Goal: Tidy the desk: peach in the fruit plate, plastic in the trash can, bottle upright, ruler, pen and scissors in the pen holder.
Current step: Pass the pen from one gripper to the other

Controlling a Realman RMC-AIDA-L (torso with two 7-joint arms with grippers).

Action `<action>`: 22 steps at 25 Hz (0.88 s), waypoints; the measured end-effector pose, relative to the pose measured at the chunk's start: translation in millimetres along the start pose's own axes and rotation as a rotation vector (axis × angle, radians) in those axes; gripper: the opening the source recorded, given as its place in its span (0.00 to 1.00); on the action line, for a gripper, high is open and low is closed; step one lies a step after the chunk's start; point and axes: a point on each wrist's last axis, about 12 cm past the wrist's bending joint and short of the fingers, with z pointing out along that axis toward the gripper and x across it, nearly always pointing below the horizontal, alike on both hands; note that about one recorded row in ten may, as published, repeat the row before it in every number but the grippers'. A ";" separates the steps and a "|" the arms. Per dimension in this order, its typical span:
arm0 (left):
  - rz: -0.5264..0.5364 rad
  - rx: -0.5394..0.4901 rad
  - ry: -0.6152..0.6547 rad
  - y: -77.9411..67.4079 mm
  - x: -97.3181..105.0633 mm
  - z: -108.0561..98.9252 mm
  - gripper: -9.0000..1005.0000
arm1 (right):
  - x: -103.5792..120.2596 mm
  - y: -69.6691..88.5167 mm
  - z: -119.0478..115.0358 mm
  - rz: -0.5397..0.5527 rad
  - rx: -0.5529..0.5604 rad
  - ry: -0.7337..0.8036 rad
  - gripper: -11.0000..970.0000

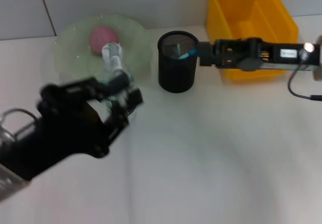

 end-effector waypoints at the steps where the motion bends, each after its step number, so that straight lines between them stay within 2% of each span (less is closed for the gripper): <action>1: -0.132 -0.028 -0.010 8.4 3.4 1.3 0.22 | 4.5 1.8 -9.0 -0.114 0.003 0.001 0.60; 2: -0.132 -0.028 -0.010 8.4 3.4 1.3 0.22 | 5.9 3.0 -12.6 -0.167 0.010 0.012 0.64; 3: -0.189 -0.038 -0.017 12.0 4.9 2.3 0.22 | 5.9 3.0 -12.6 -0.167 0.010 0.012 0.68; 5: -0.334 -0.064 -0.022 20.0 8.8 3.8 0.22 | 8.2 4.9 -18.5 -0.262 0.033 0.047 0.74; 6: -0.389 -0.076 -0.023 23.2 10.6 4.4 0.22 | 10.3 7.2 -24.5 -0.374 0.067 0.101 0.76; 7: -0.449 -0.086 -0.021 25.9 12.7 5.4 0.22 | 10.3 7.2 -24.5 -0.374 0.067 0.101 0.78; 8: -0.449 -0.086 -0.021 25.9 12.7 5.4 0.22 | 11.3 8.6 -27.0 -0.435 0.083 0.126 0.81; 9: -0.568 -0.098 -0.014 29.7 16.8 8.0 0.22 | 12.2 9.8 -29.0 -0.485 0.097 0.144 0.83; 11: -0.683 -0.100 -0.002 32.2 21.4 11.0 0.22 | 14.9 12.6 -34.1 -0.609 0.124 0.173 0.83; 13: -0.683 -0.100 -0.002 32.2 21.4 11.0 0.22 | 14.9 13.8 -36.6 -0.640 0.124 0.173 0.83; 14: -0.734 -0.098 0.009 32.5 23.8 12.7 0.22 | 14.8 16.7 -42.6 -0.696 0.121 0.163 0.82; 15: -0.734 -0.098 0.009 32.5 23.8 12.7 0.22 | 14.8 16.7 -42.6 -0.696 0.121 0.163 0.82; 16: -0.852 -0.058 0.049 29.4 29.6 19.2 0.22 | 15.3 19.1 -50.9 -0.770 0.130 0.135 0.82; 17: -0.881 -0.033 0.062 27.7 30.7 21.5 0.22 | 15.3 19.1 -50.9 -0.770 0.130 0.135 0.82; 22: -0.947 0.036 0.080 24.1 29.8 27.8 0.22 | 22.2 22.6 -58.9 -0.875 0.112 0.090 0.82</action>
